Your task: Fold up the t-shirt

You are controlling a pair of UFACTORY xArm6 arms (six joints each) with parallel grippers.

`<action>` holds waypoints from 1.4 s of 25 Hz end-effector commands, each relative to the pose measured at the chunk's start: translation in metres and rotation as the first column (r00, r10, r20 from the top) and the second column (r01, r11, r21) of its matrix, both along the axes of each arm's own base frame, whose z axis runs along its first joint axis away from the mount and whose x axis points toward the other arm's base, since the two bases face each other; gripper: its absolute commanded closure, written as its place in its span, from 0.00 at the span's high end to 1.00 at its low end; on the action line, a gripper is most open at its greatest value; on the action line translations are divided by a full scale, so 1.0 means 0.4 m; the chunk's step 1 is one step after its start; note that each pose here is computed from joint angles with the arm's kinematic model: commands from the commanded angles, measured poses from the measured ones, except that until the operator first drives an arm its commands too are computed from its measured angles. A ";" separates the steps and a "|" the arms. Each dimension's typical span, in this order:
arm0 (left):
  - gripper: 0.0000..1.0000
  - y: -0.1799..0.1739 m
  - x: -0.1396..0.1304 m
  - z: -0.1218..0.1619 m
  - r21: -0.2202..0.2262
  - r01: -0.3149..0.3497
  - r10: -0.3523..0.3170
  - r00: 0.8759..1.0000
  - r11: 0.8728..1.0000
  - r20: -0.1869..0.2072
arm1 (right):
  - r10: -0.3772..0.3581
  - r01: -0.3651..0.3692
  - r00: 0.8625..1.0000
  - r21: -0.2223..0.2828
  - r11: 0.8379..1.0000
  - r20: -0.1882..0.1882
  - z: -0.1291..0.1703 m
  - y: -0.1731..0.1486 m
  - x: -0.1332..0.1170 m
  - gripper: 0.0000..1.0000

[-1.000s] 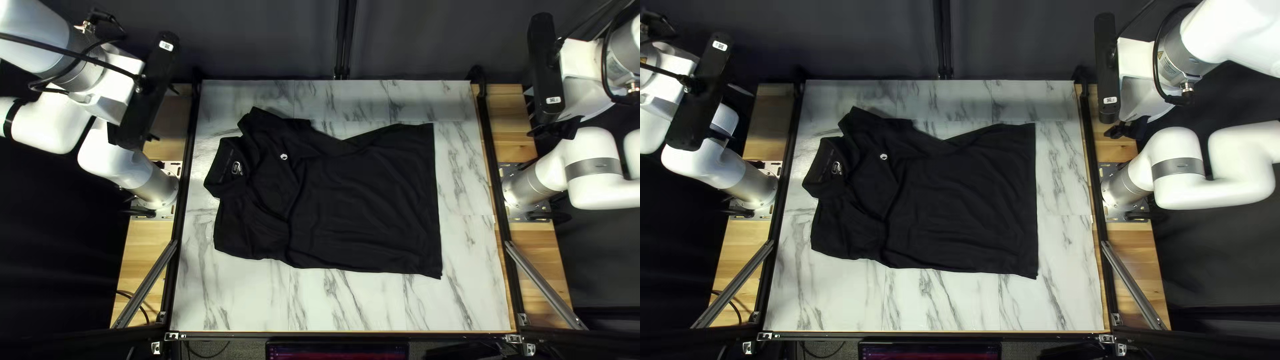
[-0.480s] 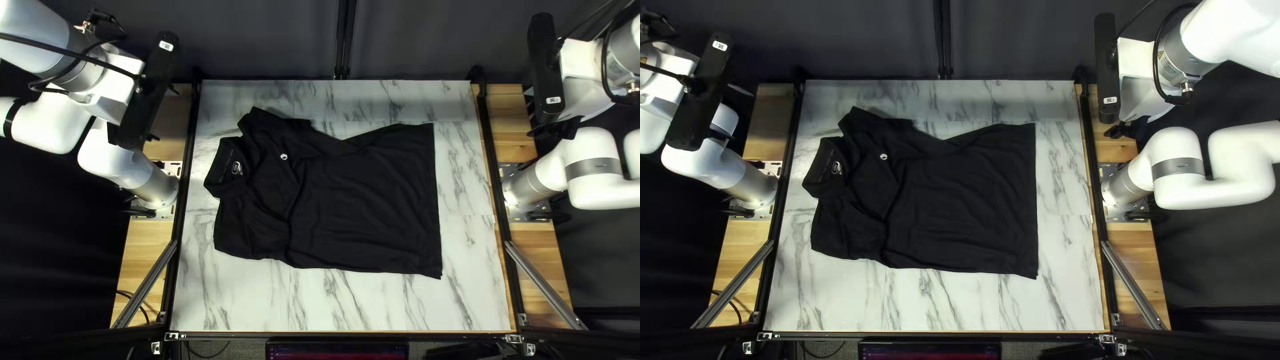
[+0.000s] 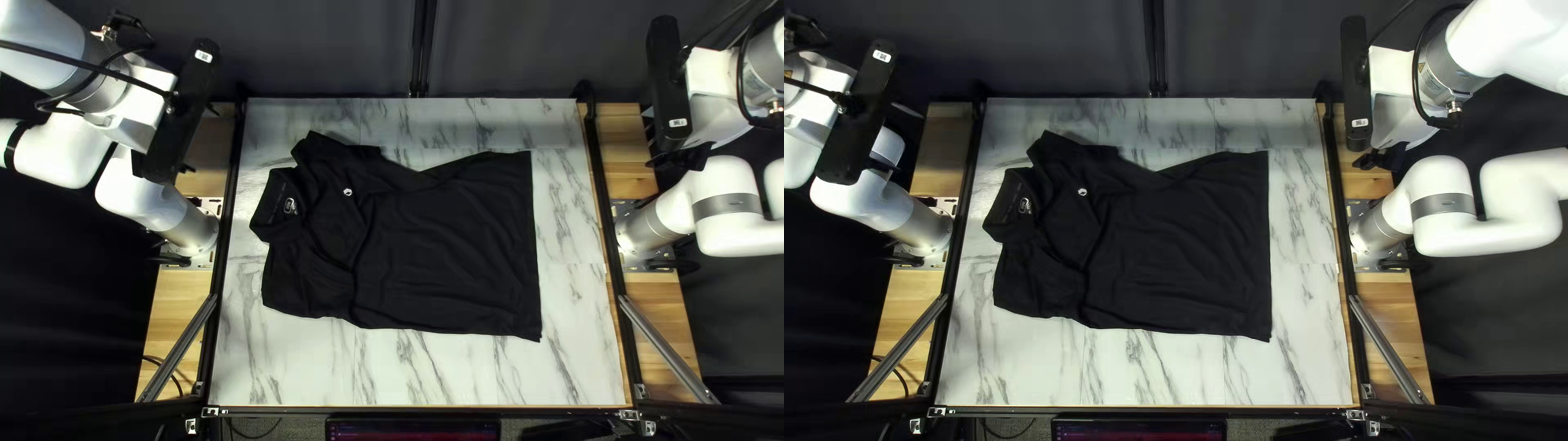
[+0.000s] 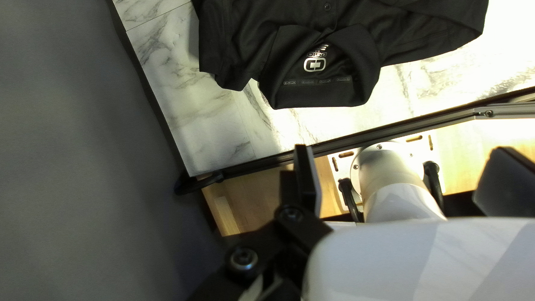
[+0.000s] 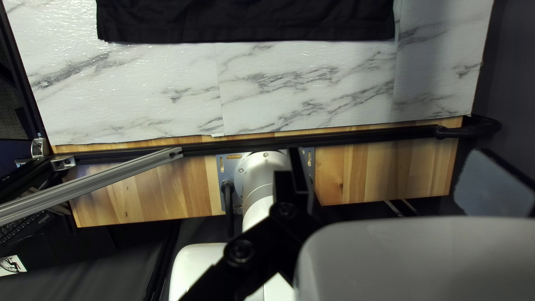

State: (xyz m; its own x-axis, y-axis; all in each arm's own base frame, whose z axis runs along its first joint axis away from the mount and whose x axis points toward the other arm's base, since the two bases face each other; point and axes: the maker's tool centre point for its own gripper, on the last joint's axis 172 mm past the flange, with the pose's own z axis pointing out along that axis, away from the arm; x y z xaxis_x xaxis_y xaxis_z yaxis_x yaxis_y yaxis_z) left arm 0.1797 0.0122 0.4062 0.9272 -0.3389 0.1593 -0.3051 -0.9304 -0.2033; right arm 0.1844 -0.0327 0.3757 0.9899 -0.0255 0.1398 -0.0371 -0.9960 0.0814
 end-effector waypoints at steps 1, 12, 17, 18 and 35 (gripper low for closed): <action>1.00 0.000 0.000 0.000 0.000 0.000 0.000 1.000 1.000 0.000 | 0.000 0.000 1.000 0.000 1.000 0.000 0.000 0.000 0.000 1.00; 1.00 0.000 0.000 0.000 0.000 0.000 0.000 1.000 1.000 0.000 | 0.000 0.000 1.000 0.000 1.000 0.000 0.000 0.000 0.000 1.00; 1.00 0.000 0.000 0.000 0.000 0.000 0.000 1.000 1.000 0.000 | 0.000 0.000 1.000 0.000 1.000 0.000 0.000 0.000 0.000 1.00; 1.00 0.000 0.000 0.000 0.000 0.000 0.000 1.000 1.000 0.000 | 0.000 0.000 1.000 0.000 1.000 0.000 0.000 0.000 0.000 1.00; 1.00 0.068 0.075 -0.072 0.032 -0.124 0.123 0.992 0.992 0.039 | 0.000 0.000 1.000 0.000 1.000 0.000 0.000 0.000 0.000 1.00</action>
